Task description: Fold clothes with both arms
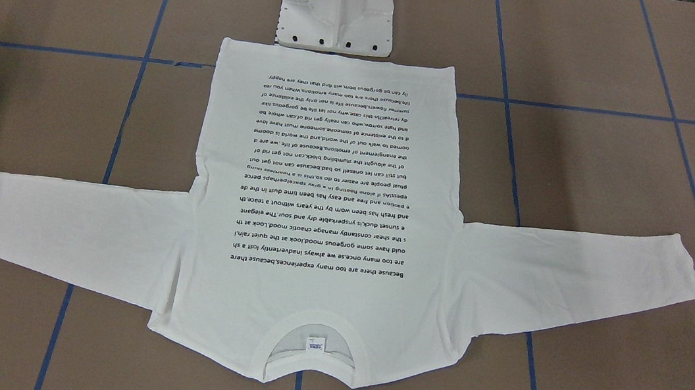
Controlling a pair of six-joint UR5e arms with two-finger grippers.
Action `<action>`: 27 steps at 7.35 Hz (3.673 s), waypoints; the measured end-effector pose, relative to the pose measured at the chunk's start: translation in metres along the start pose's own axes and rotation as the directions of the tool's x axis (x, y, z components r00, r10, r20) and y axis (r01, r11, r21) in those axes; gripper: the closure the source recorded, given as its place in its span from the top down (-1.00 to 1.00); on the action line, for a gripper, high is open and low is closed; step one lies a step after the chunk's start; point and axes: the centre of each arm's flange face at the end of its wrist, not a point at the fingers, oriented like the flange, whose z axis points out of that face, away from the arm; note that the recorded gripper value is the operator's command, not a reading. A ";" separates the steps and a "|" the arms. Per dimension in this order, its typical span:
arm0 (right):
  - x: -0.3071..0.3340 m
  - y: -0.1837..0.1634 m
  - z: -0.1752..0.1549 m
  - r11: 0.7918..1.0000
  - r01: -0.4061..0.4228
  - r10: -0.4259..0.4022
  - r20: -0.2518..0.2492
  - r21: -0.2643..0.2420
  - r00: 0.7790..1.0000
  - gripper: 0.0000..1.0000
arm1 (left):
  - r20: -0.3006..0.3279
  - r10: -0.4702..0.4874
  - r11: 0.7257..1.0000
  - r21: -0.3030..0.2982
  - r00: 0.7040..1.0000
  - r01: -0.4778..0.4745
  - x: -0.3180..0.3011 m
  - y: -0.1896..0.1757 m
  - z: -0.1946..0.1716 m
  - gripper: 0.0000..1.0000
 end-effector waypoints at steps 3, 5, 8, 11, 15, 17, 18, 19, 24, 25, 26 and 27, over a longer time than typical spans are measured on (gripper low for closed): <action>0.004 -0.002 0.007 1.000 -0.005 0.005 -0.016 -0.008 1.000 1.00 | -0.001 0.004 1.000 0.002 1.000 -0.004 0.001 -0.001 0.000 1.00; 0.007 0.000 0.010 1.000 -0.012 0.011 -0.021 -0.015 1.000 0.99 | -0.001 0.005 1.000 0.003 1.000 -0.005 0.001 -0.001 0.000 1.00; 0.008 0.001 0.015 1.000 -0.015 0.015 -0.022 -0.025 1.000 0.96 | -0.001 0.005 1.000 0.003 1.000 -0.005 0.001 0.000 0.000 1.00; 0.005 0.002 0.020 0.999 -0.012 0.011 -0.023 -0.034 1.000 0.37 | -0.001 0.006 1.000 0.003 1.000 -0.006 0.001 0.000 0.000 1.00; 0.004 0.002 0.020 0.999 -0.011 0.011 -0.021 -0.034 1.000 -0.86 | -0.001 0.014 1.000 0.012 1.000 -0.014 0.002 -0.001 -0.001 1.00; 0.001 0.001 0.017 1.000 -0.008 0.008 -0.017 -0.029 1.000 -1.00 | -0.001 0.013 1.000 0.012 1.000 -0.013 0.002 0.000 -0.001 1.00; -0.003 -0.001 0.014 1.000 -0.004 0.004 -0.013 -0.023 1.000 -1.00 | -0.001 0.012 1.000 0.011 1.000 -0.012 0.002 0.000 -0.001 1.00; -0.008 -0.005 0.008 1.000 0.004 -0.004 -0.007 -0.011 1.000 -1.00 | -0.001 0.011 1.000 0.011 1.000 -0.011 0.002 0.000 -0.001 1.00; -0.049 -0.018 -0.058 0.996 0.044 -0.053 0.127 0.074 0.991 -1.00 | -0.002 0.009 1.000 0.013 1.000 -0.009 0.002 0.000 -0.001 1.00; -0.074 -0.023 -0.081 0.995 0.026 -0.043 0.171 0.097 0.984 -1.00 | -0.003 0.011 1.000 0.014 1.000 -0.011 0.003 -0.001 -0.002 1.00; -0.115 -0.032 -0.105 0.994 -0.023 -0.002 0.228 0.108 0.974 -1.00 | -0.003 0.011 1.000 0.013 1.000 -0.011 0.003 0.000 -0.001 1.00; -0.174 -0.045 -0.125 0.992 -0.063 0.030 0.285 0.105 0.958 -1.00 | -0.003 0.010 1.000 0.013 1.000 -0.010 0.002 0.000 -0.001 1.00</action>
